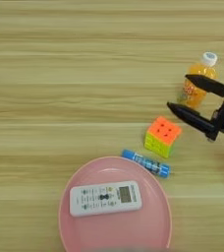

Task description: Move the objects on the table

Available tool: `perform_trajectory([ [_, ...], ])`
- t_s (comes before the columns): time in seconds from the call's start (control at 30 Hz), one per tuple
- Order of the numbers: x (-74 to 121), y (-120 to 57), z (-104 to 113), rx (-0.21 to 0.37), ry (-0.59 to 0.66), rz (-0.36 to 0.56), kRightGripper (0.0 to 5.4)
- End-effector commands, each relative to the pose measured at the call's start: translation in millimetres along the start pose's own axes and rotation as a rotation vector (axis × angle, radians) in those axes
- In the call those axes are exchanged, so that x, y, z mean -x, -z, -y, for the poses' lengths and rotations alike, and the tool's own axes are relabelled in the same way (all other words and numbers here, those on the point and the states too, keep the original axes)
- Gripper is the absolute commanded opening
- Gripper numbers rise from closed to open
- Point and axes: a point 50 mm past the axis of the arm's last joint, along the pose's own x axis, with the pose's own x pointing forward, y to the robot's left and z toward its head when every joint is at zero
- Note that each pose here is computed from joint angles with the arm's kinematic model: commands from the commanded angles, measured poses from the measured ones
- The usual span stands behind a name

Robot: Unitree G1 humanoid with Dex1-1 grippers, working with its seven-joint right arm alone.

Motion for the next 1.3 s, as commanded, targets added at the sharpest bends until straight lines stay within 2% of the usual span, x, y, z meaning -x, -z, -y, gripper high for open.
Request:
perform_trajectory([
  [0.03,-1.7,-50.1,14,0.128,0.075,0.151,5.36],
  [0.13,-2.4,-66.3,19,0.159,0.136,0.234,5.36],
  [0.23,-3.7,-74.9,27,0.223,0.24,0.276,5.36],
  [0.33,-5.8,-73.0,34,0.27,0.314,0.264,5.36],
  [0.43,-11.3,-66.5,34,0.315,0.337,0.234,5.36],
  [0.57,-17.3,-50.4,42,0.317,0.389,0.162,5.36],
  [0.7,-23.3,-35.3,52,0.262,0.46,0.119,5.36],
  [0.83,-33.8,-19.3,53,0.263,0.477,0.071,5.36],
  [0.93,-35.5,-16.0,59,0.255,0.538,0.063,5.36],
  [1.03,-35.2,-15.5,65,0.271,0.598,0.067,5.36],
  [1.3,-34.4,-7.8,72,0.282,0.659,0.04,5.36],
])
